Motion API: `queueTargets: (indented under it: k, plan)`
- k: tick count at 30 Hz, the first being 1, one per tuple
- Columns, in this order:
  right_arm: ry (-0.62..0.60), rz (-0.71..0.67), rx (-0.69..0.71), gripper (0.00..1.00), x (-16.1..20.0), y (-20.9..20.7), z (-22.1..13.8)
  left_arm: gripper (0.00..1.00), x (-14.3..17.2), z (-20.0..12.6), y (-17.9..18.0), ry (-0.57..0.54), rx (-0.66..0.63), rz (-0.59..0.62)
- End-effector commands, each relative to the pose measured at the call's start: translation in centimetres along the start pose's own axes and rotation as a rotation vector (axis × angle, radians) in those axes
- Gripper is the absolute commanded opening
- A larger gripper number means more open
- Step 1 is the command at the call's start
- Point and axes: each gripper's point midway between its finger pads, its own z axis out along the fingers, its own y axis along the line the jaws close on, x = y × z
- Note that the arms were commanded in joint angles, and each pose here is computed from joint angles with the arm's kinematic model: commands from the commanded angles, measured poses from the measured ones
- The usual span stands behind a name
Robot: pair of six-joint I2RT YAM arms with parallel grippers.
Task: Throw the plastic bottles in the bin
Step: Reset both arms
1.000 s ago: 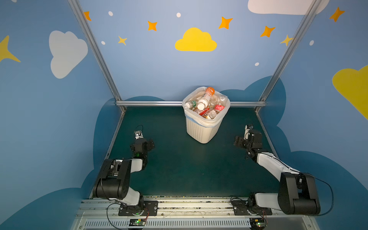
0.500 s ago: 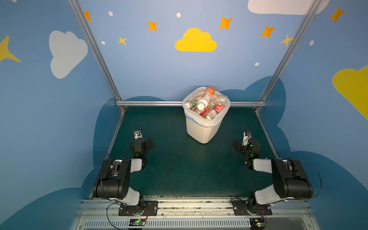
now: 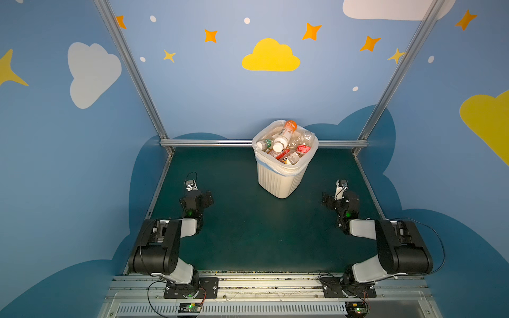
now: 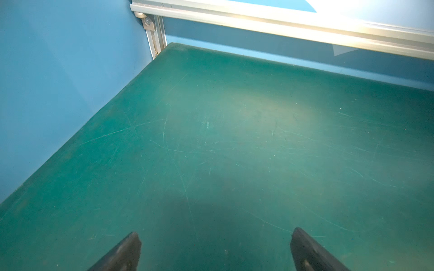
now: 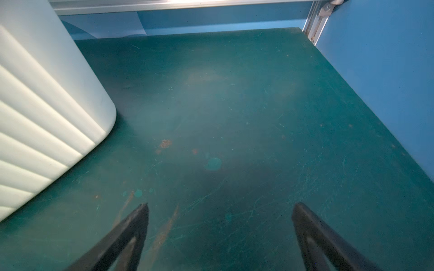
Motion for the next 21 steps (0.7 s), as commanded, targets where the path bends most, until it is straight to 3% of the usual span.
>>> queueTargets:
  k: [1, 21]
  plan:
    - [-0.039, -0.011, 0.008, 0.96, -0.96, 0.03, -0.17, 1.0, -0.51, -0.23, -0.15, -0.022, 0.007, 0.008]
    - [-0.037, -0.013, 0.005, 0.96, -0.96, 0.15, -0.1, 1.0, -0.49, -0.16, -0.19, -0.02, 0.007, 0.008]
